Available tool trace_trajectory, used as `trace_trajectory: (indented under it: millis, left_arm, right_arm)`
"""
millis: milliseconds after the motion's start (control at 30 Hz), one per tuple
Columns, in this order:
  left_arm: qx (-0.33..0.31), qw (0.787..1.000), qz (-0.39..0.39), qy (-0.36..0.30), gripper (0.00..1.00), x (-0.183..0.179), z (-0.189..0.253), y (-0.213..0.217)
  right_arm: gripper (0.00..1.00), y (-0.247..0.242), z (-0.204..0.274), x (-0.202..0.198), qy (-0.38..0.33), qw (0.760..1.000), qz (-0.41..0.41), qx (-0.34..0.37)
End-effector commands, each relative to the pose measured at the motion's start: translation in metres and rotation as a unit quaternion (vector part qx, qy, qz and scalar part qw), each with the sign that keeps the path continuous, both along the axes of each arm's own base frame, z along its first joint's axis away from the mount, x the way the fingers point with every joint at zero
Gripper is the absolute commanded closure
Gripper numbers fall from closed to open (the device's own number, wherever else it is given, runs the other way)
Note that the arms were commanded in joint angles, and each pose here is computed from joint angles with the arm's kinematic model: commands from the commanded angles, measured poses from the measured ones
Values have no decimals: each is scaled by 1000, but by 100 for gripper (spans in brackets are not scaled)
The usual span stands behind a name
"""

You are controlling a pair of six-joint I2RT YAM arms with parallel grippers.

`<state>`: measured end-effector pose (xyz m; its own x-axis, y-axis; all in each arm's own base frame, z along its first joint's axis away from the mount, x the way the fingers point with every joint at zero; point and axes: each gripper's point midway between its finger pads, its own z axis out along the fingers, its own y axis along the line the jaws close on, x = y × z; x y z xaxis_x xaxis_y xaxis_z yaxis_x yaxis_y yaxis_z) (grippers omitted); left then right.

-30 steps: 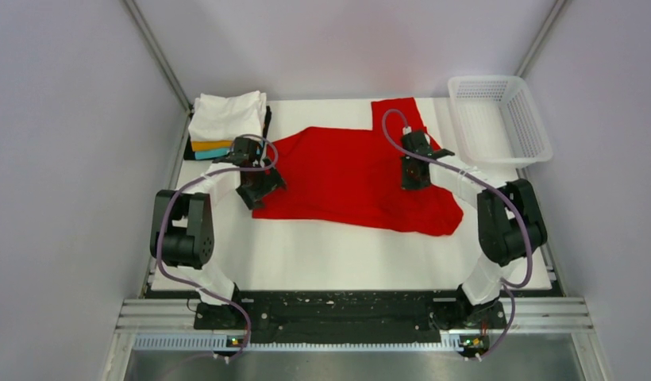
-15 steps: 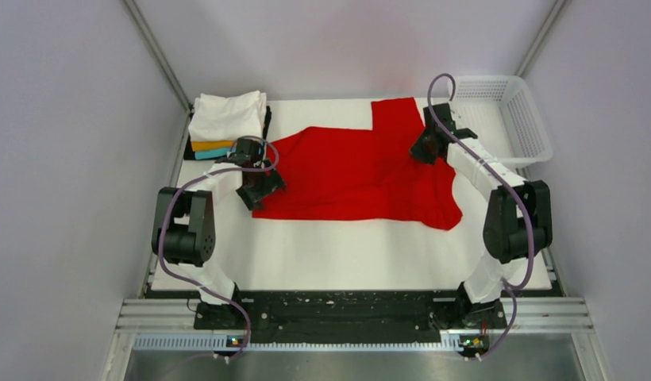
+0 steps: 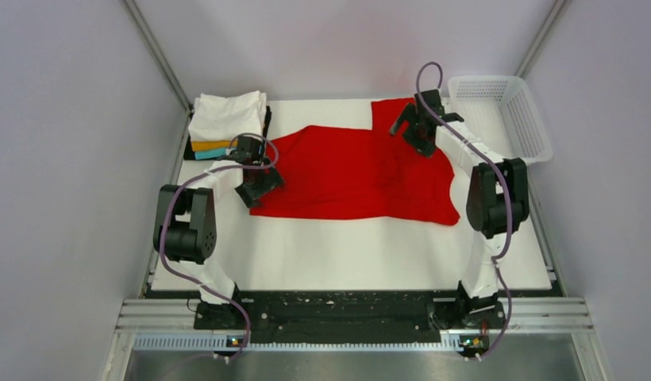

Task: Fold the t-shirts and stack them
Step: Fold the flattened tshirt in 1/3 of the way

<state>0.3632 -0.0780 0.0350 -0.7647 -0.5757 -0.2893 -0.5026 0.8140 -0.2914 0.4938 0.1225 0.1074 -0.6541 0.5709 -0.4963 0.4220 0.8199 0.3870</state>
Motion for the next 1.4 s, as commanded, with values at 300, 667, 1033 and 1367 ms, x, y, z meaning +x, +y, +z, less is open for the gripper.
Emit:
trace_trajectory:
  millis: [300, 667, 1033, 1367]
  left_arm:
    - [20, 1000, 0, -15, 10, 4, 14, 8]
    - [26, 1000, -6, -12, 10, -1, 10, 10]
    - [23, 1000, -9, 1, 10, -2, -2, 9]
    - [22, 1000, -6, 5, 10, -4, -6, 8]
  right_arm:
    - [6, 29, -3, -68, -53, 942, 276, -186]
    - [21, 48, -12, -58, -63, 736, 543, -399]
    - [41, 59, -39, -50, -33, 707, 576, -409]
    - [70, 55, -54, -46, -16, 711, 566, -417]
